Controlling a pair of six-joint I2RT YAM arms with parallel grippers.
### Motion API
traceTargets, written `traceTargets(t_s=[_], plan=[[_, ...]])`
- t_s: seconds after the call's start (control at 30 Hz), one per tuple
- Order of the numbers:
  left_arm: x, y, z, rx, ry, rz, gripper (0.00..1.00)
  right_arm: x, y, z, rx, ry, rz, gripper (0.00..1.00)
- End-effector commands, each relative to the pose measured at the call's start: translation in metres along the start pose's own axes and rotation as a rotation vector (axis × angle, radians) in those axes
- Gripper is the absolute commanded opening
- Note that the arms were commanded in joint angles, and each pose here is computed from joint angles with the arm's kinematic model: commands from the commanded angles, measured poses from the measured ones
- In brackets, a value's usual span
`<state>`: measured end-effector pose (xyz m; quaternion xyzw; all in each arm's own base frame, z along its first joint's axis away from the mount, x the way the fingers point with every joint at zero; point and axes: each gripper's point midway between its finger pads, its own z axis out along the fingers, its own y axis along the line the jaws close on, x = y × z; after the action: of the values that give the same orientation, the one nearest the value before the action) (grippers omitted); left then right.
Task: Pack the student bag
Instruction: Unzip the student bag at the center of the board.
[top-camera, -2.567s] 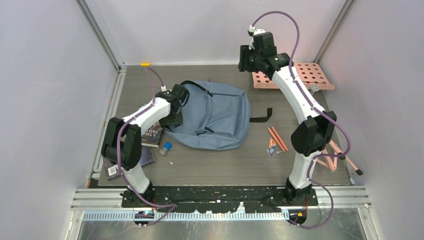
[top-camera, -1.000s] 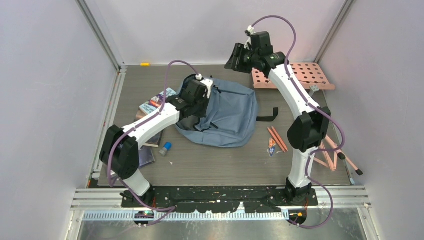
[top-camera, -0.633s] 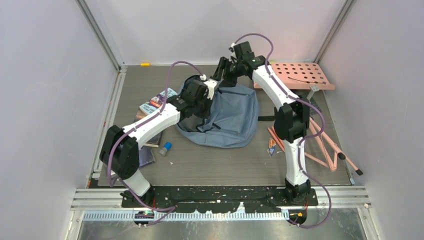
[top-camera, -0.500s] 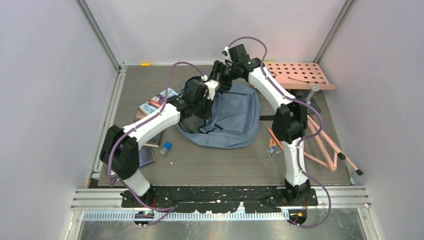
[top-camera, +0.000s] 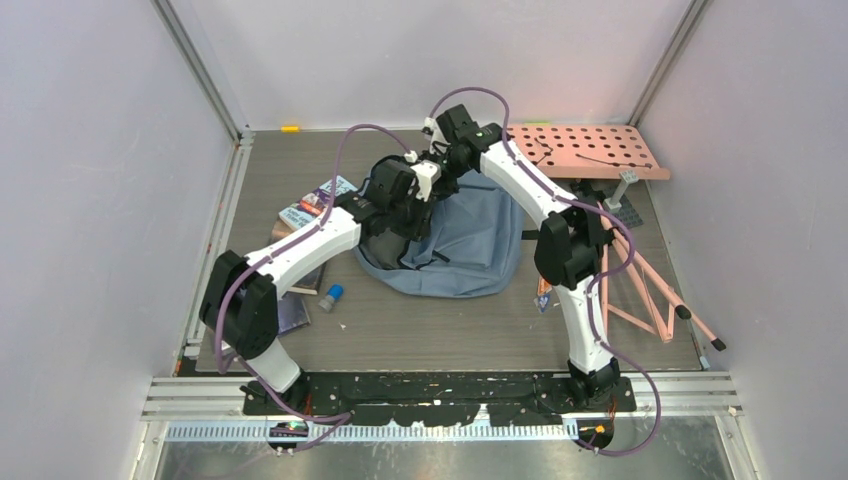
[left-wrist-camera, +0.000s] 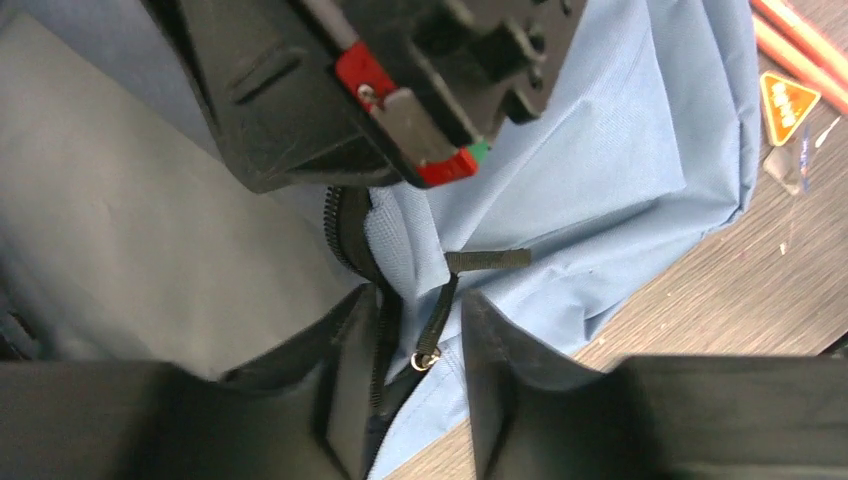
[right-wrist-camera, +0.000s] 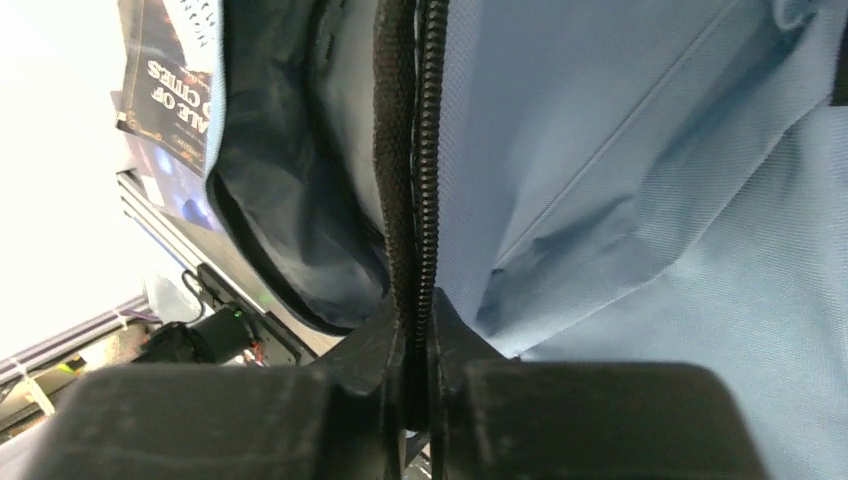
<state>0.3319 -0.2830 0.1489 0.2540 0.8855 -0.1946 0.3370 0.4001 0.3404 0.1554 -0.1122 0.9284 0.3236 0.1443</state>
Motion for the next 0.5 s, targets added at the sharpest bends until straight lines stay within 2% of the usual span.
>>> traceTargets(t_s=[0.0, 0.1, 0.27, 0.37, 0.47], plan=[[-0.028, -0.001, -0.018, -0.028, -0.11, -0.012, 0.48, -0.014, 0.008, -0.02, 0.019, -0.044, -0.051, 0.02], [-0.036, 0.005, -0.037, -0.074, -0.15, -0.019, 0.57, -0.025, 0.013, -0.037, 0.02, -0.095, -0.062, 0.01], [-0.037, 0.035, -0.069, -0.241, -0.169, -0.048, 0.76, -0.034, 0.008, -0.061, 0.042, -0.151, -0.072, 0.01], [-0.026, 0.063, -0.079, -0.351, -0.141, -0.082, 0.88, -0.034, 0.004, -0.072, 0.057, -0.164, -0.08, 0.01], [-0.011, 0.101, -0.081, -0.502, -0.06, -0.118, 0.92, -0.029, -0.002, -0.08, 0.073, -0.16, -0.092, 0.01]])
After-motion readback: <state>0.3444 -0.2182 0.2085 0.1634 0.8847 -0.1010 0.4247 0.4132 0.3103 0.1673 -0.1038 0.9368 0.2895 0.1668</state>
